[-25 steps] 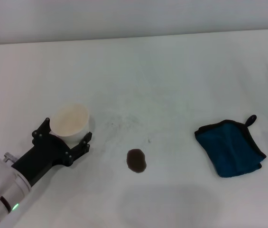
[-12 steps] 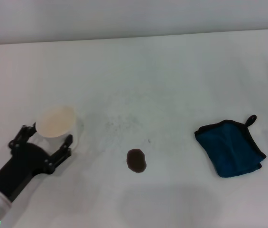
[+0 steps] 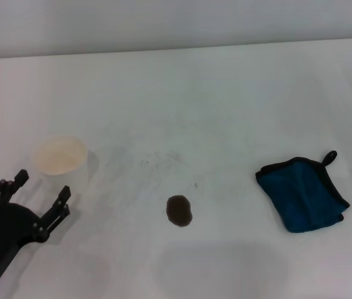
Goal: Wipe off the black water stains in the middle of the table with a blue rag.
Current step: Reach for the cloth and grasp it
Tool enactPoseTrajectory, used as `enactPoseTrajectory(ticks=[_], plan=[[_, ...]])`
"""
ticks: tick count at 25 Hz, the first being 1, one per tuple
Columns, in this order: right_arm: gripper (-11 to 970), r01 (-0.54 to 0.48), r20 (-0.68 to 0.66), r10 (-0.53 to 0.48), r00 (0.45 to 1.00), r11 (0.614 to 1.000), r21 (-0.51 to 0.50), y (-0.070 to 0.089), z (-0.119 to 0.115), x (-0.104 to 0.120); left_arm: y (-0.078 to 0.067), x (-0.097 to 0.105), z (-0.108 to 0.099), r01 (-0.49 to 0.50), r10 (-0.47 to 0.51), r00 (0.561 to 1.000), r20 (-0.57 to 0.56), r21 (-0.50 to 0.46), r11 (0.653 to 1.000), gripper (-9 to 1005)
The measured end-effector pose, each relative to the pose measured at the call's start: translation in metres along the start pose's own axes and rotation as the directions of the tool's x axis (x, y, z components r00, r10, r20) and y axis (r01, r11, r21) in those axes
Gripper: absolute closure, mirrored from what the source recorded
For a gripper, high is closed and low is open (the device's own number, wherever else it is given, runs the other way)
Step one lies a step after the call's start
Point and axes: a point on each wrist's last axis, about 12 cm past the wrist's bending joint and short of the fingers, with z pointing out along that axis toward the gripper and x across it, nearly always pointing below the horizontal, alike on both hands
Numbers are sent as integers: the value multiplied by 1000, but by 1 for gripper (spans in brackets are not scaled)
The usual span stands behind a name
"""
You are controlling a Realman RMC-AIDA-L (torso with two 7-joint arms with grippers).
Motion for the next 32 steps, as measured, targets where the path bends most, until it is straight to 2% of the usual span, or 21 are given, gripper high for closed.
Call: enactPoseTrajectory(ticks=[4,6,9,12,14,19,24,29,32], plan=[[185,-47,-19,47,999,999,-13,-11,-4,-4,-2,4,-11,11,-11,1000,-2,-12,1000,124],[185,-132,-60,132,989,991,7,-21,-4,-6,-1,6,-20,17,-17,1000,-1,-39,999,127],[185,-293,-144,300,943,954,66,-43,-3,-12,2,6,-28,15,-15,1000,6,-69,998,132],[185,-377,-235,383,893,923,73,-56,2,-24,11,5,-41,8,-3,999,36,-131,991,133],[185,-432,-291,427,856,900,48,-60,7,-34,17,3,-47,0,9,998,55,-167,986,131],[185,-580,-437,508,743,813,-41,-55,20,-58,28,0,-55,-5,26,996,81,-240,971,132],[185,-608,-636,412,652,786,-114,-40,41,-93,34,-1,-59,-10,35,996,85,-282,959,127],[185,-593,-775,229,589,774,-222,-15,52,-131,37,-2,-62,-22,50,995,89,-290,957,126],[186,-556,-834,105,542,789,-262,5,59,-148,38,-4,-60,-27,58,993,100,-290,957,126]])
